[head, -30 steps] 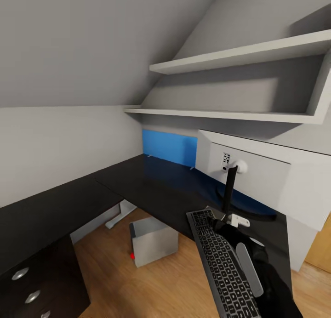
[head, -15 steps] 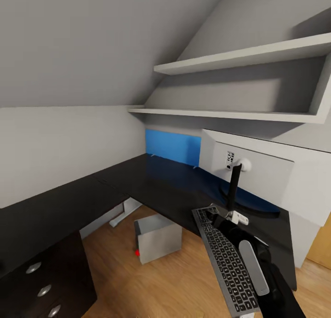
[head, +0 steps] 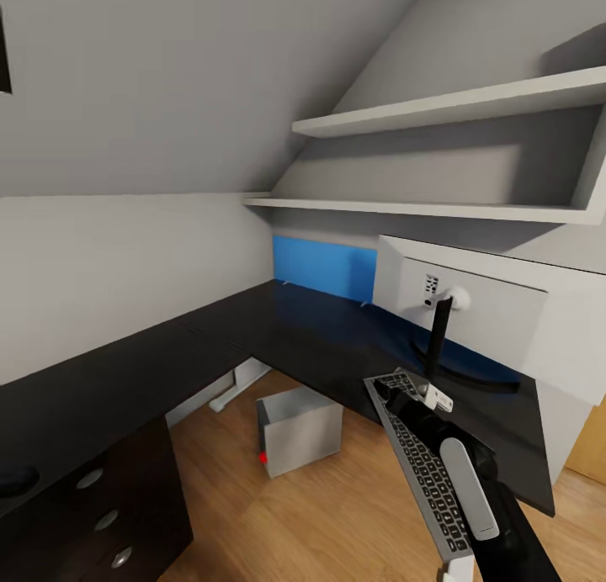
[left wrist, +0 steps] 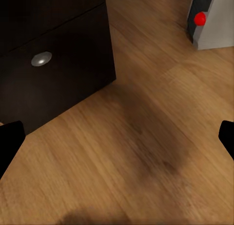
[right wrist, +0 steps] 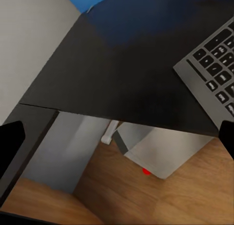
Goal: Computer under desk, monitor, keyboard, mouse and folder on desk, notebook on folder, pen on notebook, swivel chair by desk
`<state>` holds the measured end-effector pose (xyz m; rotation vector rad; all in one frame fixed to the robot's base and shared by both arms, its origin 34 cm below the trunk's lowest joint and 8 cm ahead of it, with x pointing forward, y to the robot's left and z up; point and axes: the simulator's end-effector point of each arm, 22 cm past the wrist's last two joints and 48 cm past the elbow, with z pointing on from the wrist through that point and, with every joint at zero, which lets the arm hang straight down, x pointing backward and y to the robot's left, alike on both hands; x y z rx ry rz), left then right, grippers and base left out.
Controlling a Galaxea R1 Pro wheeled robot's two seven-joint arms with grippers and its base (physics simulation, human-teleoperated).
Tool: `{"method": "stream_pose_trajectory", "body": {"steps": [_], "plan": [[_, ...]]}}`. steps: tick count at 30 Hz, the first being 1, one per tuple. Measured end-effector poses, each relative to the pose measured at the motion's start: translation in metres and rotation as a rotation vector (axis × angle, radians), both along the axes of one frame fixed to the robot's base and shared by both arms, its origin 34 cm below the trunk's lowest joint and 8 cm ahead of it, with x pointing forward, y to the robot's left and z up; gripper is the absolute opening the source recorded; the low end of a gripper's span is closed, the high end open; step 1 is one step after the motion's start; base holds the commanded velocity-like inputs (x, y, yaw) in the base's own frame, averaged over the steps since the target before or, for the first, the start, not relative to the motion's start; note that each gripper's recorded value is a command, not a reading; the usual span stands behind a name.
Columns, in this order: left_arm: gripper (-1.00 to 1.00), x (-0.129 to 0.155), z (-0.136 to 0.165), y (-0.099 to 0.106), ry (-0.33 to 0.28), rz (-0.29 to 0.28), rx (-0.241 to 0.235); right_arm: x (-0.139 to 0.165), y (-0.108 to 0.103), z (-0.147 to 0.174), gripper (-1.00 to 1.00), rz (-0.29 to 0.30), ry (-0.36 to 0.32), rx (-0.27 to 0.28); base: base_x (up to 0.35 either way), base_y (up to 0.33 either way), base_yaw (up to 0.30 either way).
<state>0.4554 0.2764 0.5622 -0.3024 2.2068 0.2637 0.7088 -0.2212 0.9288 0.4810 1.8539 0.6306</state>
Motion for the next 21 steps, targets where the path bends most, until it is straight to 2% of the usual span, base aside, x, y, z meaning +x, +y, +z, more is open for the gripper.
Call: {"method": "stream_pose_trajectory", "body": {"steps": [10,16,21], "plan": [[1.00,0.0001,0.0000,-0.0008,0.000,-0.001,-0.001,-0.0001,0.0004,-0.0011,1.00,0.000,0.003,0.004,-0.001,0.003,-0.010],[1.00,0.0002,0.0001,-0.0009,-0.001,-0.001,-0.001,-0.0001,0.0002,-0.0014,1.00,0.000,0.003,0.006,-0.025,0.012,-0.175],[1.00,0.0004,0.0001,-0.0009,-0.001,-0.001,-0.001,0.0004,-0.0081,-0.0017,1.00,-0.019,0.005,0.019,-0.168,0.125,-0.247]]}}
